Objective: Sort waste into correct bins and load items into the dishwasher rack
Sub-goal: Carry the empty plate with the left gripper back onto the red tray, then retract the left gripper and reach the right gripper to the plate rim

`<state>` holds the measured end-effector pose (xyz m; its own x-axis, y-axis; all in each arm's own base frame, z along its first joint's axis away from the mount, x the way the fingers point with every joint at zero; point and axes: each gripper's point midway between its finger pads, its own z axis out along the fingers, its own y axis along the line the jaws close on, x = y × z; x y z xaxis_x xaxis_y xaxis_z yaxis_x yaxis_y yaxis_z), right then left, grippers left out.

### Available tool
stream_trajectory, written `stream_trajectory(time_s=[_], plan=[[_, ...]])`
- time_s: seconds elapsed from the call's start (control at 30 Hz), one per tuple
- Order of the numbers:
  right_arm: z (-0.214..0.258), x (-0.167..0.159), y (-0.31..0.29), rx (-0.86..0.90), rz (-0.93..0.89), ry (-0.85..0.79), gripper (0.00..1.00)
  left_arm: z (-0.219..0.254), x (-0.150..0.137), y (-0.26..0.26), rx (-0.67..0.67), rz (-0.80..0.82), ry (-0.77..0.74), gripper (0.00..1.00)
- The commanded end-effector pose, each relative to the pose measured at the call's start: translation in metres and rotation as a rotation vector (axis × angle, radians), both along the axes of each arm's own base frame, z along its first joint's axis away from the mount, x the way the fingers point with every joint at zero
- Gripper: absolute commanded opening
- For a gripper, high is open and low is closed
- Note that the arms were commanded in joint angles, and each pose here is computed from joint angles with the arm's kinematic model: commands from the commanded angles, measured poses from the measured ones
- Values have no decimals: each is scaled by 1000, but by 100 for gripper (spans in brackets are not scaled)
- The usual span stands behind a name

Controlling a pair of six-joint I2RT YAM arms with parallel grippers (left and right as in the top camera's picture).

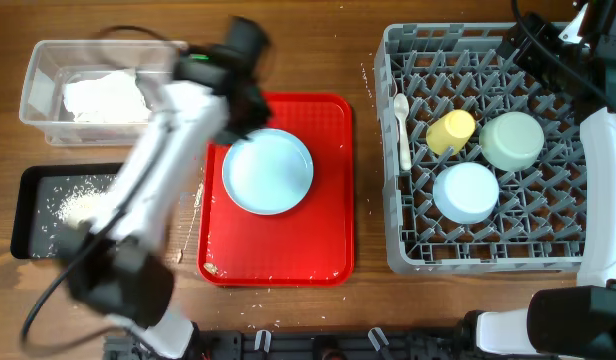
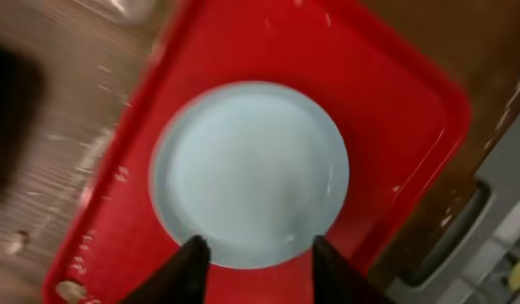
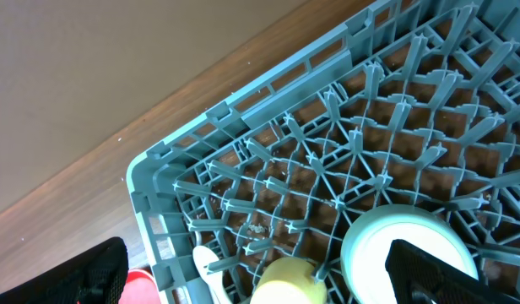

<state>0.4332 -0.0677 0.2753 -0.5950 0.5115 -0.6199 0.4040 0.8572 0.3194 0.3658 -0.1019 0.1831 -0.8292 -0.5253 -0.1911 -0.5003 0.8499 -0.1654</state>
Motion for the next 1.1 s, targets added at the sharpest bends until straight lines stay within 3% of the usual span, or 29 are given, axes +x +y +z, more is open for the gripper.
stream_trajectory(time_s=[0.0,0.03,0.1,0.2,0.3,0.33,0.43,0.67,0.8,0.93,1.07], plan=[[-2,2,-3,-1,-22,3,100,54,-9,74,10,189,-119,76],[2,6,-1,34,-42,-21,100,60,-16,94,14,242,-121,100],[10,14,3,142,-103,-75,100,66,-29,129,27,342,-112,100],[0,3,29,412,-177,-1,100,64,-56,178,38,501,-48,100],[16,12,89,544,97,-26,96,61,-75,207,41,606,-7,100],[19,18,127,488,269,-56,93,61,-79,218,41,641,-7,100],[-11,21,201,274,497,-23,93,61,-83,229,41,682,-7,100],[-164,-15,346,-70,738,256,92,61,-85,233,42,696,-7,100],[-210,-40,373,-114,825,362,85,61,-85,233,41,696,-8,100],[-237,-53,365,-108,771,470,69,62,-85,233,41,696,-8,100],[-246,-63,352,-146,752,532,68,63,-80,235,42,696,-30,100]])
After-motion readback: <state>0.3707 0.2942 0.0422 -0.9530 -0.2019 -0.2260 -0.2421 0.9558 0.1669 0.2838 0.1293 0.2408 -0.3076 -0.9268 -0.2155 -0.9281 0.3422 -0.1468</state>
